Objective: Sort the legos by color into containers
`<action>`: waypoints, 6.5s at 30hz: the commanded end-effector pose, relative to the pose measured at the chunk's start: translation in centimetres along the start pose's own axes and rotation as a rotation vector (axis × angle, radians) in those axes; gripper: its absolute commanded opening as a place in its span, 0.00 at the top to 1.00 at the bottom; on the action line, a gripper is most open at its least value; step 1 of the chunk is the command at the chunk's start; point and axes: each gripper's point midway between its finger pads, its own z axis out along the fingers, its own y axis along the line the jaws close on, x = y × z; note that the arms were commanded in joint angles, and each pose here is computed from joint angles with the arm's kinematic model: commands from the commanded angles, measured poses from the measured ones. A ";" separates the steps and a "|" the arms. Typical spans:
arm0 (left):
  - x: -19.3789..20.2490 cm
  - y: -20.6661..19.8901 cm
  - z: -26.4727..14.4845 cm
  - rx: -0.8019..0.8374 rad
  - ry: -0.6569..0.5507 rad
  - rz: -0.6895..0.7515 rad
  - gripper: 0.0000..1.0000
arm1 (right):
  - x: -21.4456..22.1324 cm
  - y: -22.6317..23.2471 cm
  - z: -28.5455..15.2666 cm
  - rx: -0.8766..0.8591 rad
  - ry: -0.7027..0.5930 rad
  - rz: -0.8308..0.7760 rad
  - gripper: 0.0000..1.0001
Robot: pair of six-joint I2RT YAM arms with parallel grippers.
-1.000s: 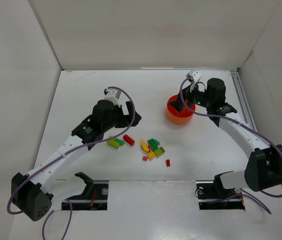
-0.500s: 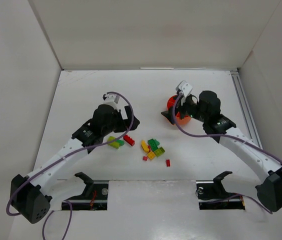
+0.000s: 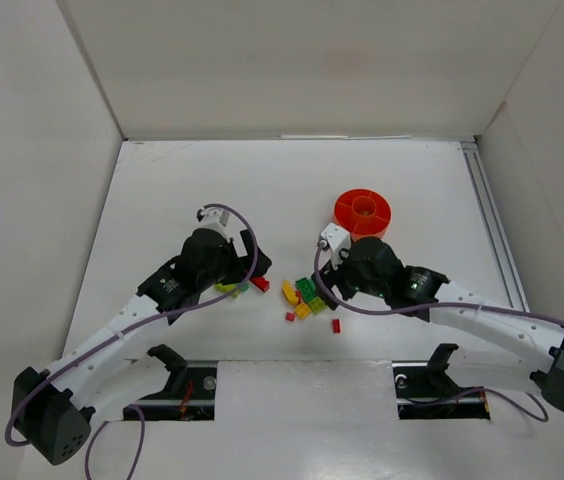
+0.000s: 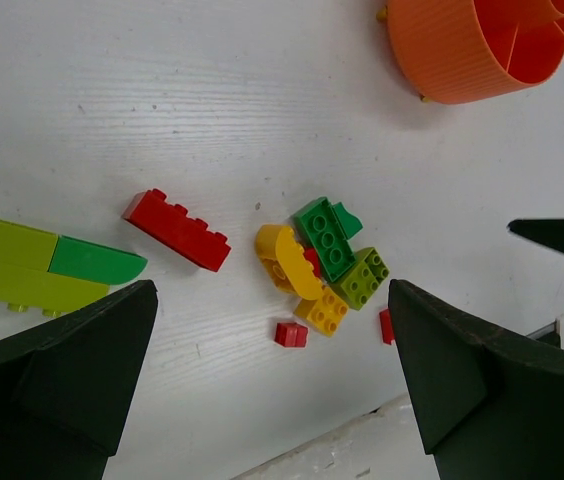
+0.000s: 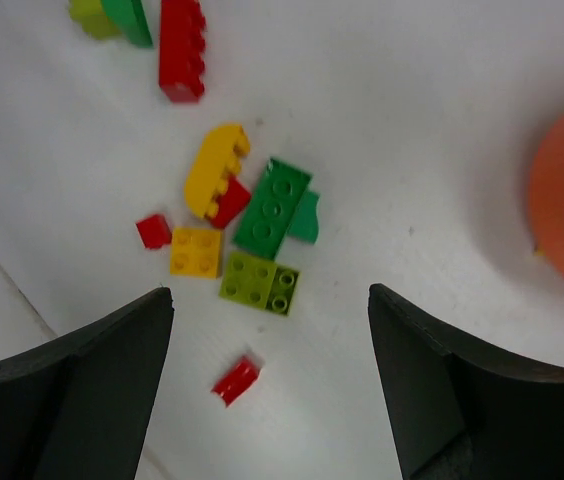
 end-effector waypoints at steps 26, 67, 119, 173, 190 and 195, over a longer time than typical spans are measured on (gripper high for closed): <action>0.3 -0.6 -0.6 0.014 -0.009 -0.014 0.00 | 14.6 3.9 1.7 0.201 0.385 0.374 0.44; -4.9 -3.3 1.3 -0.008 -0.098 0.079 0.00 | -6.6 -18.8 -6.8 0.544 -0.248 0.321 1.00; -4.5 -3.2 3.8 -0.064 -0.034 0.075 0.00 | -2.8 -27.7 -0.5 0.703 -0.096 0.299 0.58; 4.7 4.7 10.4 -0.541 0.189 -0.361 0.74 | 0.3 -24.8 -8.4 0.816 -0.043 0.296 0.53; -1.8 -13.6 -0.8 0.695 -0.162 0.594 0.79 | -8.8 -11.7 -7.5 0.007 -0.351 0.284 0.18; -1.3 -14.3 -1.9 0.754 -0.136 0.772 0.86 | -10.6 -7.9 -7.0 -0.220 -0.330 0.368 0.18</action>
